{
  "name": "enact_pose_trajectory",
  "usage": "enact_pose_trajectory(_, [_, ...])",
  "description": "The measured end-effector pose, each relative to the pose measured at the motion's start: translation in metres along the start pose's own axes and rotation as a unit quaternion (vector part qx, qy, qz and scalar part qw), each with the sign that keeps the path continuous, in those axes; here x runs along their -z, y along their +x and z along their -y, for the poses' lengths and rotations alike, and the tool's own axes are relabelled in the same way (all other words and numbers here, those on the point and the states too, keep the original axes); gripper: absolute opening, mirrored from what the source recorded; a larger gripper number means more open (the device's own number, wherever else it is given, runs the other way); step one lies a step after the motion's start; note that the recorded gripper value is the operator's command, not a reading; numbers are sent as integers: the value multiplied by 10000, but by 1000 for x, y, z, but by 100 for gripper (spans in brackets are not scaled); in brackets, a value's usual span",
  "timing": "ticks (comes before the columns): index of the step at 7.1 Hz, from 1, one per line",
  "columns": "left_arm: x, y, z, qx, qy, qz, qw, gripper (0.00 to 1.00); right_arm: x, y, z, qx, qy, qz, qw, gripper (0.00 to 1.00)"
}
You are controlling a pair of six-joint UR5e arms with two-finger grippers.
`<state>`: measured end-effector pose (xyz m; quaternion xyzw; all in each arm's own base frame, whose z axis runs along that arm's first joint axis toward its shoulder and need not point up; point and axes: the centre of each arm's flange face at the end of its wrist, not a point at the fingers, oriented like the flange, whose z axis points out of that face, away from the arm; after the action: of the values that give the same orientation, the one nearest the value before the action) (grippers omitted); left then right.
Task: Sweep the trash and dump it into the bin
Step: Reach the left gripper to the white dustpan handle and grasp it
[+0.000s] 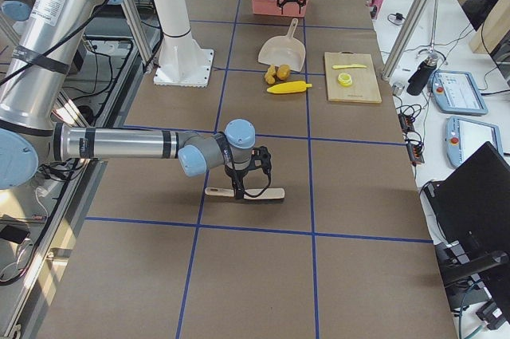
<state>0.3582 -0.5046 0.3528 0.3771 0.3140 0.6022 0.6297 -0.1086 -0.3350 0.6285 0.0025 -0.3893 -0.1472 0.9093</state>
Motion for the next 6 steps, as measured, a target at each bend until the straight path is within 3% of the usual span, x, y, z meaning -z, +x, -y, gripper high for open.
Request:
enact_pose_trajectory(3, [-8,0,32,14,107,-8,9999,97,-22,-9,-5,-48,-259,-23,9996,100])
enact_pose_trajectory(6, [-21,3,22,21,-2,-89,10000,97,-32,-5,-17,-228,-481,-42,9986,96])
